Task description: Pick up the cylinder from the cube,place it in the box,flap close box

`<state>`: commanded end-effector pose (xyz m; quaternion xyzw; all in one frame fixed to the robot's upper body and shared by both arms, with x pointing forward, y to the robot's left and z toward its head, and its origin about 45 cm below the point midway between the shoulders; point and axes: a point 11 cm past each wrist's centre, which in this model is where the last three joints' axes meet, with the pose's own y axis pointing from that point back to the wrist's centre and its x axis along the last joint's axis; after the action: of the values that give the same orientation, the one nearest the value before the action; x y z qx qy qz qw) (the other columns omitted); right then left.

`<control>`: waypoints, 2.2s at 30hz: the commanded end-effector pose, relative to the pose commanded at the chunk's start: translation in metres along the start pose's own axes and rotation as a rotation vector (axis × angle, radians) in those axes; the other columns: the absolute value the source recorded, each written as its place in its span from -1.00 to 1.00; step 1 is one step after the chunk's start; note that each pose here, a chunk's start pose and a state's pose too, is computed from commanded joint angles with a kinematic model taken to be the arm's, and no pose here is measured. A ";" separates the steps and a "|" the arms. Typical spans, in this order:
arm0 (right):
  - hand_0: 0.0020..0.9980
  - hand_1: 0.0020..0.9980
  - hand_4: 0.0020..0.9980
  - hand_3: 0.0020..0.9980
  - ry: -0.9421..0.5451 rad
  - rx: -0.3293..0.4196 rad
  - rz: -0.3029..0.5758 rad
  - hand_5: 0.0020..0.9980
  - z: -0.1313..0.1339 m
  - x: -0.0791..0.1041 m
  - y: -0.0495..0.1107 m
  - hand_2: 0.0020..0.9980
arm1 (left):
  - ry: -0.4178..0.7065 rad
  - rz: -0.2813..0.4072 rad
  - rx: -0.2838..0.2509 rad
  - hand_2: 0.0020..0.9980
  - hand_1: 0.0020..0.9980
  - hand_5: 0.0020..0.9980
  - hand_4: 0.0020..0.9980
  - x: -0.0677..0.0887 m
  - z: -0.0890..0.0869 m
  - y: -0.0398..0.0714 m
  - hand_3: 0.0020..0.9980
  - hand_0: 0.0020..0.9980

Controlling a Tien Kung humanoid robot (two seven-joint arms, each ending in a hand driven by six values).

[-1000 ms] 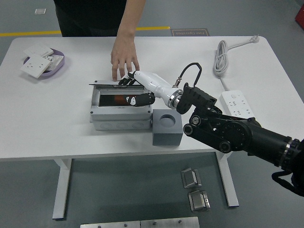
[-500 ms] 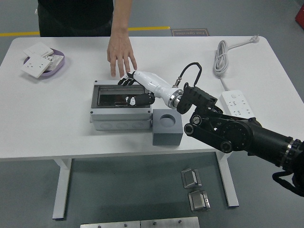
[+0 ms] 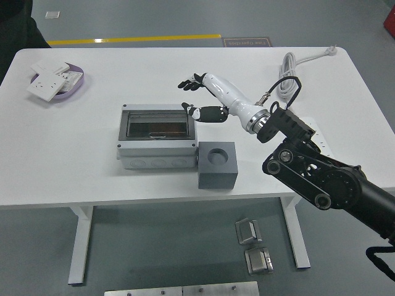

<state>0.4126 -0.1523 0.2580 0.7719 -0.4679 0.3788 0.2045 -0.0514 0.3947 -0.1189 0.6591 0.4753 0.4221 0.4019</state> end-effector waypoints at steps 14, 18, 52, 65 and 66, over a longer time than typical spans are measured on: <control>0.60 0.41 0.22 0.41 -0.137 -0.117 0.358 -0.55 0.063 0.080 0.066 0.37 | 0.012 -0.013 0.007 0.09 0.26 -0.41 0.21 -0.007 -0.006 -0.002 0.10 0.16; 0.59 0.40 0.22 0.38 -0.137 -0.152 0.441 -0.54 0.077 0.103 0.084 0.36 | 0.014 -0.013 0.009 0.09 0.26 -0.41 0.21 -0.007 -0.007 -0.002 0.10 0.16; 0.60 0.40 0.24 0.34 -0.224 -0.273 0.737 -0.52 0.129 0.158 0.159 0.34 | 0.037 0.008 0.013 0.09 0.25 -0.40 0.23 0.004 -0.008 -0.002 0.10 0.16; 0.60 0.40 0.24 0.34 -0.235 -0.273 0.739 -0.52 0.131 0.155 0.160 0.34 | 0.037 0.029 0.011 0.09 0.25 -0.41 0.23 0.018 -0.007 0.000 0.10 0.16; 0.60 0.40 0.24 0.34 -0.236 -0.274 0.739 -0.52 0.131 0.154 0.160 0.34 | 0.038 0.031 0.011 0.09 0.25 -0.41 0.23 0.019 -0.007 0.001 0.10 0.16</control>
<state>0.3658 -0.4043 0.2894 0.5558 -0.7799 0.2697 0.1003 -0.0538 0.4138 -0.1130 0.6603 0.4751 0.4381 0.3826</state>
